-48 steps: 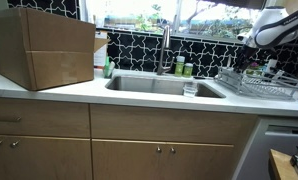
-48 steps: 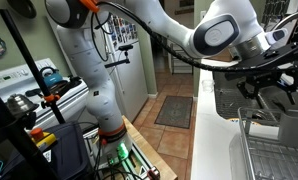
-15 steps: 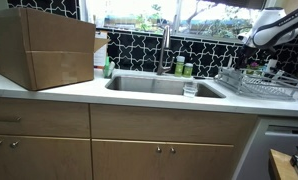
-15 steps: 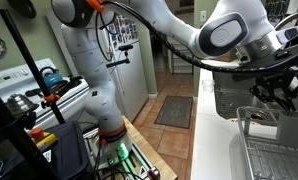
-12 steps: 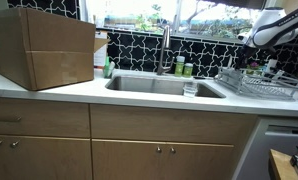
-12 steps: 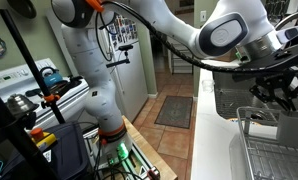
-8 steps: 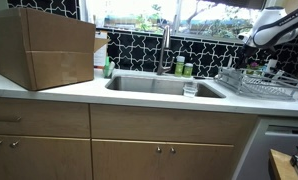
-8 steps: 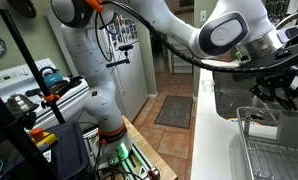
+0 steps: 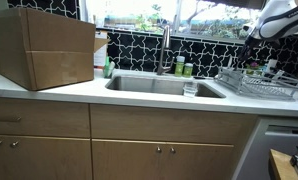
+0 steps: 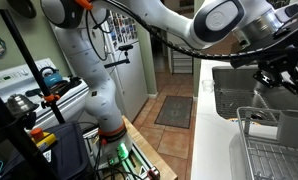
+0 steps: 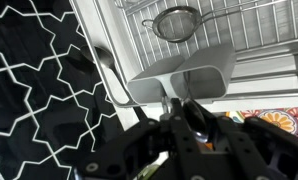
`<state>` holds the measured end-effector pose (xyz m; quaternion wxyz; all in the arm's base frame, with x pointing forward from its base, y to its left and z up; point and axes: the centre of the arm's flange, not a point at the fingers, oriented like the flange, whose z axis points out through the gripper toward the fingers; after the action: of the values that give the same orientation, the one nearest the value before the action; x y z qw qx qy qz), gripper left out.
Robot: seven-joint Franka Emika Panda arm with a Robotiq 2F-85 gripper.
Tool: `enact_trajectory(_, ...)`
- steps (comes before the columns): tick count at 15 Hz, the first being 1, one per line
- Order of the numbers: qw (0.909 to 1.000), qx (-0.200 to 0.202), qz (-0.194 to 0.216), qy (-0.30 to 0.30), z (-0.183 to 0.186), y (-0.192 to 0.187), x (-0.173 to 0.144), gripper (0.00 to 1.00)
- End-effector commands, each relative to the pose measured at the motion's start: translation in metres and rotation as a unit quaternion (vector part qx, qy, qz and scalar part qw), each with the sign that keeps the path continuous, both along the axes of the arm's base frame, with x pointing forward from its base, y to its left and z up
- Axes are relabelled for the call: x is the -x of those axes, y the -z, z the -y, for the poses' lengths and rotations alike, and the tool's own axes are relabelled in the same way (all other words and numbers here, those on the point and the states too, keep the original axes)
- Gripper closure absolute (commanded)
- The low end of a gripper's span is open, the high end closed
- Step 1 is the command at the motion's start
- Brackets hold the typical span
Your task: Remove the spoons from the front compartment of the utensils rack and place them in the rear compartment of the utensils rack in the dishes drying rack
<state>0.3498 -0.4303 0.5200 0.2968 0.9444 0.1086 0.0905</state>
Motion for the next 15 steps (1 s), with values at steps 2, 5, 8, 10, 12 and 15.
enact_trajectory(2,0.9997,0.010,0.009,0.020,-0.012,-0.033,0.018,0.97)
enact_trajectory(5,0.9995,0.014,0.016,0.022,-0.014,-0.047,0.020,0.97)
enact_trajectory(8,0.9994,0.016,0.017,0.027,-0.012,-0.057,0.025,0.97)
enact_trajectory(10,0.9990,0.018,0.023,0.033,-0.007,-0.063,0.027,0.97)
enact_trajectory(12,0.9985,0.020,0.034,0.039,0.003,-0.066,0.025,0.97)
enact_trajectory(15,0.9973,0.018,0.046,0.055,0.020,-0.066,0.025,0.97)
